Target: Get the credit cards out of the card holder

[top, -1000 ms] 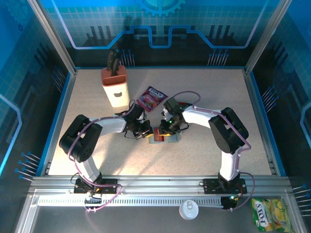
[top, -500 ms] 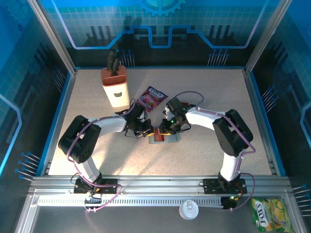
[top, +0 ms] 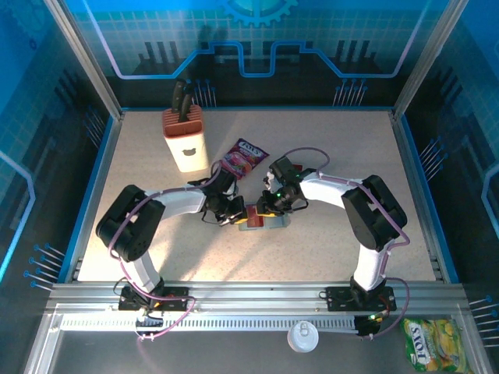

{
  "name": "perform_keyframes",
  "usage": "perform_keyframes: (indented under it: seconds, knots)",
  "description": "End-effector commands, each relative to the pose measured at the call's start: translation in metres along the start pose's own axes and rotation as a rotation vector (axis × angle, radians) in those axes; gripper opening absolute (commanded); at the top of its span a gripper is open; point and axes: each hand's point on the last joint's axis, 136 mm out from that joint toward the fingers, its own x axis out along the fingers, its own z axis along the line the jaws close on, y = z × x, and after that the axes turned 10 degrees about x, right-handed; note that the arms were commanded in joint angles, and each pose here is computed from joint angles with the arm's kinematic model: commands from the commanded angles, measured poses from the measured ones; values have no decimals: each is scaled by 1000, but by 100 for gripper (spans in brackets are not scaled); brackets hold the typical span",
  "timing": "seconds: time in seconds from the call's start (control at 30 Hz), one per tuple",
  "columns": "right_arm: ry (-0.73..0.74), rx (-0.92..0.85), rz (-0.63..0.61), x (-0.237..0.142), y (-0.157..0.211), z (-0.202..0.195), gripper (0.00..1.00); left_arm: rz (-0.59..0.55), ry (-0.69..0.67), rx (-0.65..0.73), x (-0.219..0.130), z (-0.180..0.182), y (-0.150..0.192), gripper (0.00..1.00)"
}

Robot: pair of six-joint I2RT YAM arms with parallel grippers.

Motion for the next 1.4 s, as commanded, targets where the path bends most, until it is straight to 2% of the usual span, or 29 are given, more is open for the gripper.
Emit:
perform_keyframes:
  seconds: [0.0,0.8,1.37]
  knots:
    - [-16,23,8,-2,1,-3,27,12,-60,21,0,7,0,0]
    - [-43,69,63,18,4,-14,27,25,-80,21,3,11,1,0]
    - [-157,95,28,2,2,2,23,33,-88,16,4,13,3,0]
